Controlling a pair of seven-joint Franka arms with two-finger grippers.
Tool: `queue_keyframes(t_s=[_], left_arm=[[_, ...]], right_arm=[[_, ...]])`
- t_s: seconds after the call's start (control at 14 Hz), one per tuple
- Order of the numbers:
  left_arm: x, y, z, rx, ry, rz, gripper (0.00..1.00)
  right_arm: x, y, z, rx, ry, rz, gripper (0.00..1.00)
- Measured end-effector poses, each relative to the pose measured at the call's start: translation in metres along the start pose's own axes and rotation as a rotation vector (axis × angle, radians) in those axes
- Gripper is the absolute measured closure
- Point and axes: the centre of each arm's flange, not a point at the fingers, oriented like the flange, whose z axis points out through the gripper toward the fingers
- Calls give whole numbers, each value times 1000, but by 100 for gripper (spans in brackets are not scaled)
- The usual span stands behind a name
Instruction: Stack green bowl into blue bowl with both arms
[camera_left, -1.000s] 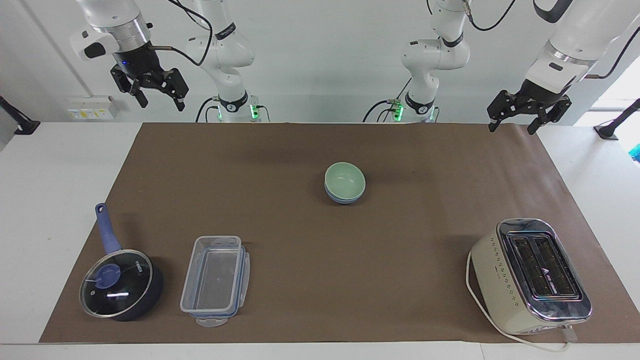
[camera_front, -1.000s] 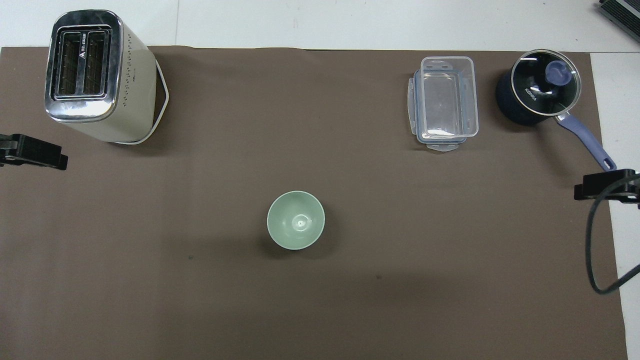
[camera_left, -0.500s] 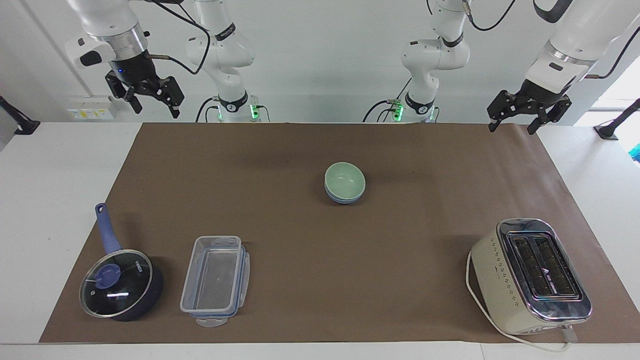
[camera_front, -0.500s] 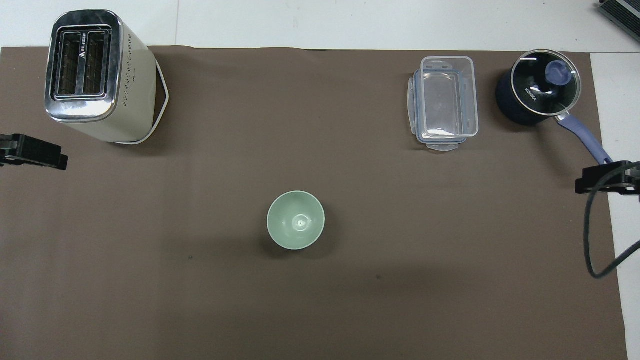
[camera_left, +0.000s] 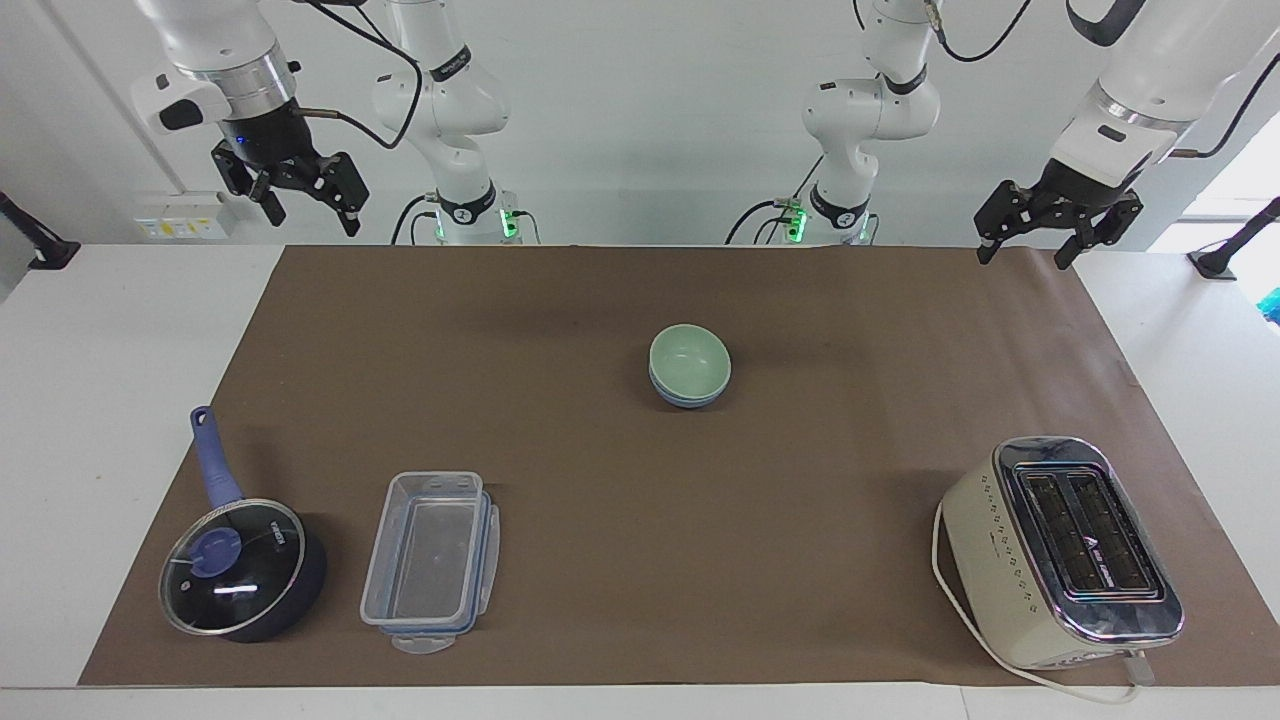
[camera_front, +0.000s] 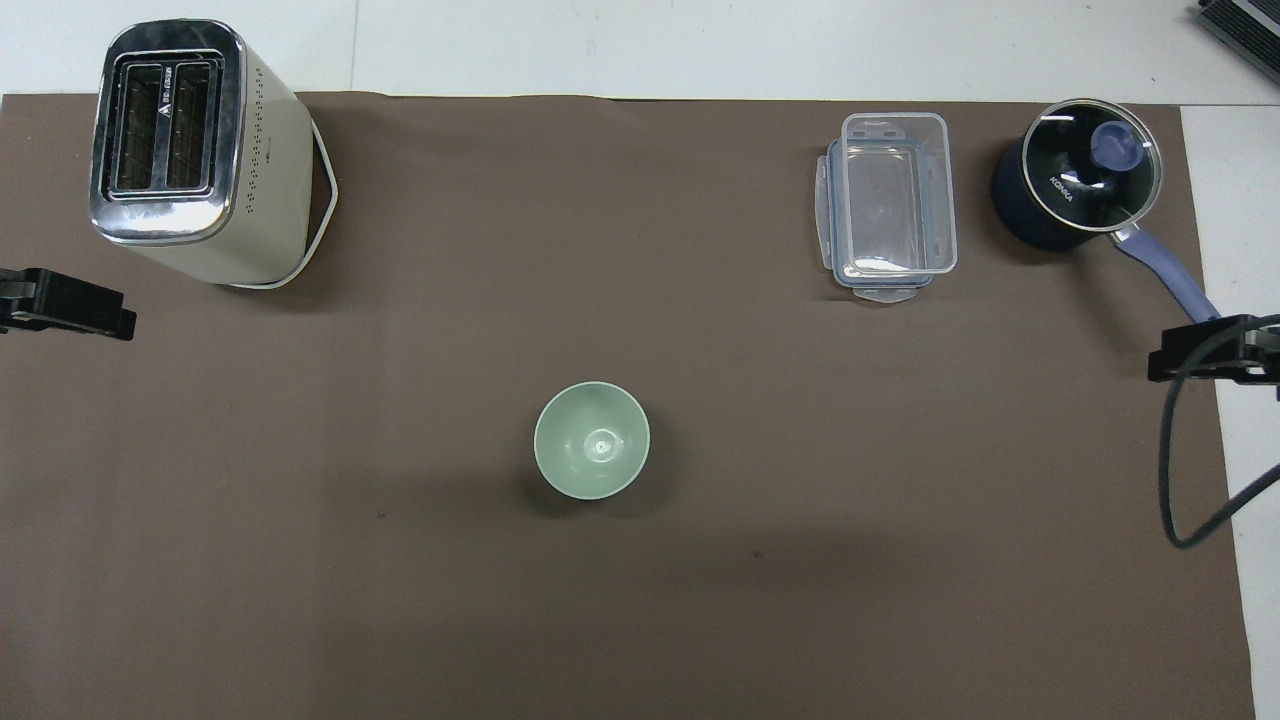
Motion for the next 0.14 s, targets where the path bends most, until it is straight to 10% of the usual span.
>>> queue_keyframes(t_s=[0.14], left_arm=[[0,0,1,0,-1,0,0]], right_arm=[[0,-3,0,11,-2,2,0]])
